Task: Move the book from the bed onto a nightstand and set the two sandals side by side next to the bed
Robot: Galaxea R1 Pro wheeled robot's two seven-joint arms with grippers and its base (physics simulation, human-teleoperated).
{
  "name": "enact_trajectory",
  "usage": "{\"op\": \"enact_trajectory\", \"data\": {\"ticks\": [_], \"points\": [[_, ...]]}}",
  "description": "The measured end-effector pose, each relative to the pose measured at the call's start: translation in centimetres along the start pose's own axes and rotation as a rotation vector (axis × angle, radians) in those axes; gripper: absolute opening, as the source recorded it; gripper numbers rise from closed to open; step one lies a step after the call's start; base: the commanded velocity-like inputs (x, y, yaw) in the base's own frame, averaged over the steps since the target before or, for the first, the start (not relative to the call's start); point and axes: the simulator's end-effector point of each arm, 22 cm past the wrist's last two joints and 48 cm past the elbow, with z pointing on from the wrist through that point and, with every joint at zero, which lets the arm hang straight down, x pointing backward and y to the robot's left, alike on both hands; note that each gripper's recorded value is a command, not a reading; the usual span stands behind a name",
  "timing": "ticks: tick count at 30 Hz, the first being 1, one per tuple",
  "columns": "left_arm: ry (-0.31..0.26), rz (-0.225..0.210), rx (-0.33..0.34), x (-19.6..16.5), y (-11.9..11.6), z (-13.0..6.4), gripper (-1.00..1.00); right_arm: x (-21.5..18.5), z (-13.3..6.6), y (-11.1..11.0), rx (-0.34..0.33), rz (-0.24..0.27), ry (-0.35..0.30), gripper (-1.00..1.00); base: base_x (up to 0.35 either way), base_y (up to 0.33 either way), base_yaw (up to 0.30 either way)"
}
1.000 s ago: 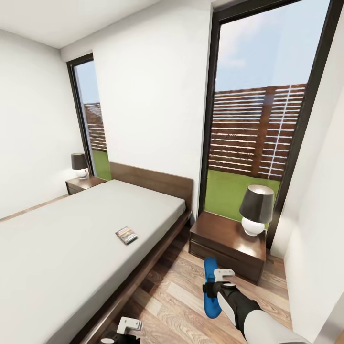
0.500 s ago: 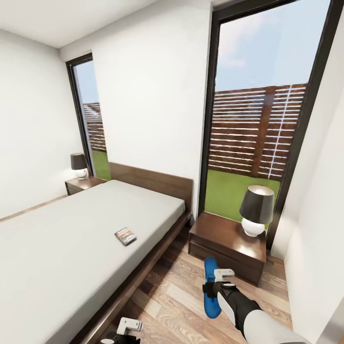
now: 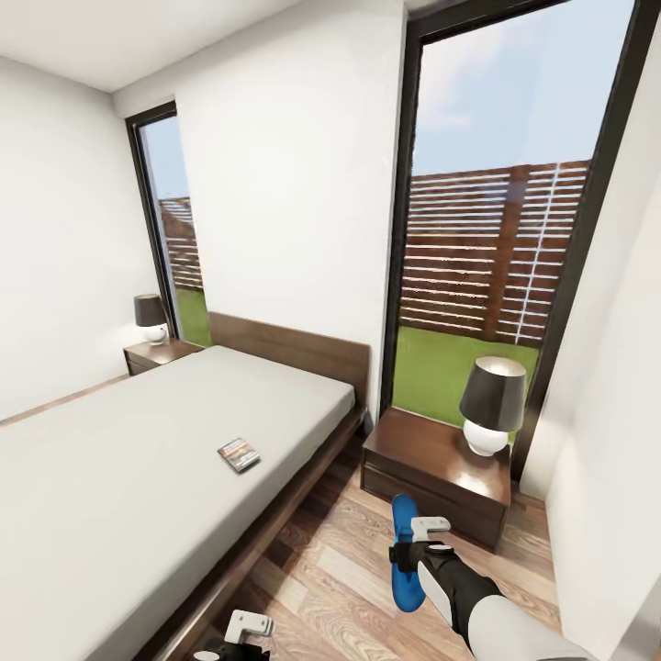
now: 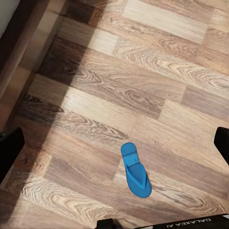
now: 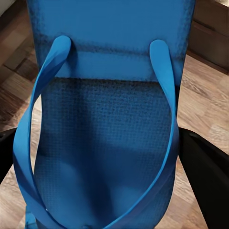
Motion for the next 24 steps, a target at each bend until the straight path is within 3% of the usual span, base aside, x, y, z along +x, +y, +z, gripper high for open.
{"op": "enact_trajectory", "data": {"ticks": [24], "points": [[0.0, 0.0, 0.001, 0.01, 0.05, -0.01, 1.0, 0.0, -0.02, 0.01, -0.001, 0.001, 0.0, -1.0, 0.023, -0.026, 0.0]]}}
